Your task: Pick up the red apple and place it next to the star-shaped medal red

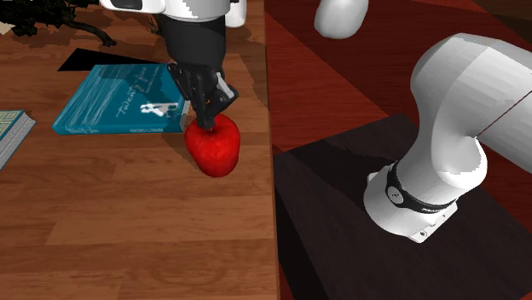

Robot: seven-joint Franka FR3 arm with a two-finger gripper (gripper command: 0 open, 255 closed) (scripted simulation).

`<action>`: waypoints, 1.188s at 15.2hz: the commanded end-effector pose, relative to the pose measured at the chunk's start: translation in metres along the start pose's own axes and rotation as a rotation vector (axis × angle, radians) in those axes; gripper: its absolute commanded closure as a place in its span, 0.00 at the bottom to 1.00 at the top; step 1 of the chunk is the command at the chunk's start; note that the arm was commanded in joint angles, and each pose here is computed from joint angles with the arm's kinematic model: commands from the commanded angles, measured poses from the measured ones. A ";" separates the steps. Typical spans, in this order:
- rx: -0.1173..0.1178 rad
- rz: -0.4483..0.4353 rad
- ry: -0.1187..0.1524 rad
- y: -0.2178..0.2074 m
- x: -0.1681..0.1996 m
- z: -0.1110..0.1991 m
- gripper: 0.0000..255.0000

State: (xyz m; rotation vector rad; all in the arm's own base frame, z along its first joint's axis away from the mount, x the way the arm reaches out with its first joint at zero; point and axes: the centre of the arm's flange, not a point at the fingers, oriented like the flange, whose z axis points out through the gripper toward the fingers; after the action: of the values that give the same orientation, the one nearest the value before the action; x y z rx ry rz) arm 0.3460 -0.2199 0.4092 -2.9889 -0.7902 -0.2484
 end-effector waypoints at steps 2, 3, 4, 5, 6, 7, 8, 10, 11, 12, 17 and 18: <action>0.000 0.000 0.000 0.000 0.002 -0.013 1.00; 0.000 0.000 0.000 0.000 0.003 -0.018 1.00; 0.000 0.000 0.000 0.000 0.004 -0.024 1.00; 0.000 0.000 0.000 0.000 0.005 -0.029 1.00; 0.000 0.000 0.000 0.000 0.006 -0.034 1.00; 0.000 0.000 0.000 0.000 0.006 -0.039 1.00; 0.000 0.000 0.000 0.000 0.007 -0.044 1.00; 0.000 0.000 0.000 0.000 0.009 -0.055 1.00; 0.000 0.000 0.000 0.000 0.010 -0.060 1.00; 0.000 0.000 0.000 0.000 0.011 -0.065 1.00; 0.000 0.000 0.000 0.000 0.015 -0.091 1.00; 0.000 0.000 0.000 0.000 0.016 -0.096 1.00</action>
State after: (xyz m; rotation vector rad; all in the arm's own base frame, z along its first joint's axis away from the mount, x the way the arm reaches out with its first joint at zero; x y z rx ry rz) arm 0.3443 -0.2197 0.4996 -2.9890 -0.7902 -0.2486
